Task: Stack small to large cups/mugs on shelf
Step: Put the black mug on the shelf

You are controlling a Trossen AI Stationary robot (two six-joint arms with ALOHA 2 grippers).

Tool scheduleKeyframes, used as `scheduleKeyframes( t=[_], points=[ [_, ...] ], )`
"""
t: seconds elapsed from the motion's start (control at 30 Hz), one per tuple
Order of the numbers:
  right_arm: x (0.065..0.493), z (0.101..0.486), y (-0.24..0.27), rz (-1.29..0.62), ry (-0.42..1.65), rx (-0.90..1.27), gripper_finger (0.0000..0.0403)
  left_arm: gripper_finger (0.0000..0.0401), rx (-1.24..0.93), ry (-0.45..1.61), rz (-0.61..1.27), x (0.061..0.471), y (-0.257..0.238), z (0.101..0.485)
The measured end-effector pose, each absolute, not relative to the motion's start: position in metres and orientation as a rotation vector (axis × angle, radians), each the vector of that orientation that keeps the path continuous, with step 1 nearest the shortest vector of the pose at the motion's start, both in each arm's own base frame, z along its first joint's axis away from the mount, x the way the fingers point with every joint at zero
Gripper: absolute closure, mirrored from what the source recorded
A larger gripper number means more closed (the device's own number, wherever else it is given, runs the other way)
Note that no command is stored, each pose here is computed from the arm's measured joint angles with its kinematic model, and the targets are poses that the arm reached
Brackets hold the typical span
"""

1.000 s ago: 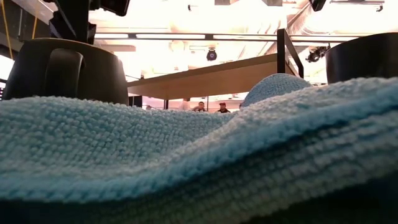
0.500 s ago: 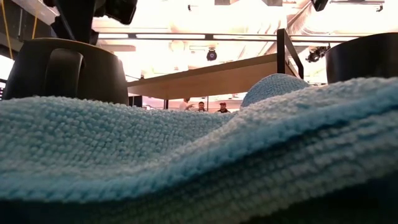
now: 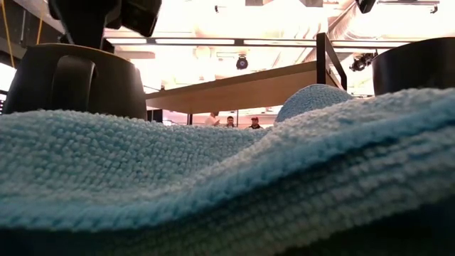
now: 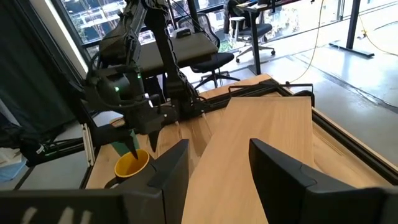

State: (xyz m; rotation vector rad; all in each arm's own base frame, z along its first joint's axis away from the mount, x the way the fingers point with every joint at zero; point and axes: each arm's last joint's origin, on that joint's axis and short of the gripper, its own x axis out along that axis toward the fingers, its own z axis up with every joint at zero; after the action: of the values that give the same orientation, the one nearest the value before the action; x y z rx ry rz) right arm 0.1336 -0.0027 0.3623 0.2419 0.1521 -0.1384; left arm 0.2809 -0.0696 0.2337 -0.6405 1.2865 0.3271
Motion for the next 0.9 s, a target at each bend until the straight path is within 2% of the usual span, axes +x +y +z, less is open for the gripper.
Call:
scheduleKeyframes(
  t=[0.67,0.9],
  points=[
    [0.1335,0.3618,-0.0027,-0.139,0.156,0.250,0.0245,0.0190,-0.560,1.284,0.293,0.2839,-0.0692,0.2301],
    [0.1335,0.3618,-0.0027,-0.140,0.156,0.260,0.0245,0.0224,-0.534,1.275,0.298,0.2841,-0.0687,0.2301]
  ],
)
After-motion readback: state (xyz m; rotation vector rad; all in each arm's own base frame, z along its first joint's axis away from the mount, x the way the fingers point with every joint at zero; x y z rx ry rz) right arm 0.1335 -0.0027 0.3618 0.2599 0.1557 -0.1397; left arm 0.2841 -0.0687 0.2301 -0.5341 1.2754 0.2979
